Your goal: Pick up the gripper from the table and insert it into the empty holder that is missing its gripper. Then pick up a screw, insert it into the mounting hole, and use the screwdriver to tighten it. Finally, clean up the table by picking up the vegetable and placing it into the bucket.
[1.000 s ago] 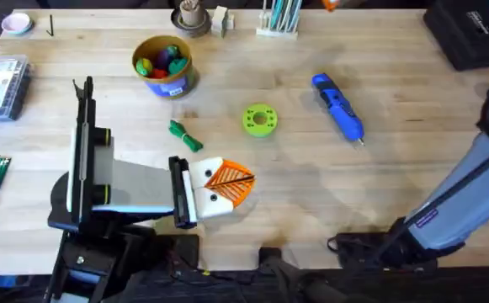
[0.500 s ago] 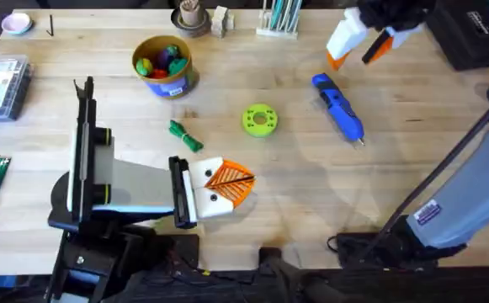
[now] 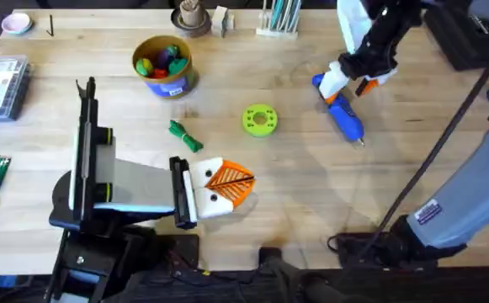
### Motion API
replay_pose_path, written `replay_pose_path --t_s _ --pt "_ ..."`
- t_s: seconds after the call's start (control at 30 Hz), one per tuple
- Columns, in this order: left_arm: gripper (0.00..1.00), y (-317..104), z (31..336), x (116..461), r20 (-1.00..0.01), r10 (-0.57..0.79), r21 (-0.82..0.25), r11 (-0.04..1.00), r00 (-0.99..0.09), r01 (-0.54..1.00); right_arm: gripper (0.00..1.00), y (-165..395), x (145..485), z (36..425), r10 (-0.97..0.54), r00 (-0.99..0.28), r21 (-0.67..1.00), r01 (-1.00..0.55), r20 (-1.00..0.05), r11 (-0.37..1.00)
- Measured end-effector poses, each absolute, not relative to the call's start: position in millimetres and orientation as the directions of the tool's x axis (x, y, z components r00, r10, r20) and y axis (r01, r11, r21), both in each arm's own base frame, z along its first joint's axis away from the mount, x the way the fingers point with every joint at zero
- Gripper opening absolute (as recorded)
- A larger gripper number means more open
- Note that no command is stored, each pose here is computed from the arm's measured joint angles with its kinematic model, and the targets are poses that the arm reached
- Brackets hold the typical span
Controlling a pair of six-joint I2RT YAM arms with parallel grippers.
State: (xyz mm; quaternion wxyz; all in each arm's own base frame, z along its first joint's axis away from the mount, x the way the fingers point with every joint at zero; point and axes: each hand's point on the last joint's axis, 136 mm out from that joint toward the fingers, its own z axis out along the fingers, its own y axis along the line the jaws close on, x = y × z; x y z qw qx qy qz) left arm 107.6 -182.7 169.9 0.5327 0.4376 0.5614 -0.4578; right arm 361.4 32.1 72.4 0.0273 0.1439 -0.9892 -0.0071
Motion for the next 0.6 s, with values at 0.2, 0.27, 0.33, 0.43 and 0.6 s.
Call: replay_pose_path --t_s 0.2,0.27,0.33,0.43,0.6 --pt "0.015 -183 163 107 -0.995 0.013 -0.096 0.199 -0.101 0.975 0.836 37 371 49 -0.304 -0.953 -0.024 -0.304 0.002 0.952" --pt "0.015 -183 162 107 -0.995 0.014 -0.099 0.200 -0.104 0.975 0.836 42 377 46 -0.312 -0.950 -0.034 -0.311 -0.027 0.950" --pt "0.015 -182 162 108 -0.994 0.014 -0.099 0.202 -0.104 0.974 0.836 44 379 45 -0.318 -0.947 -0.039 -0.317 -0.038 0.948" --pt "0.015 -182 162 108 -0.995 0.014 -0.099 0.202 -0.104 0.974 0.836 45 380 45 -0.320 -0.946 -0.041 -0.319 -0.043 0.947" --pt "0.015 -182 162 108 -0.994 0.014 -0.099 0.202 -0.104 0.974 0.838 45 380 45 -0.320 -0.947 -0.043 -0.318 -0.042 0.947"
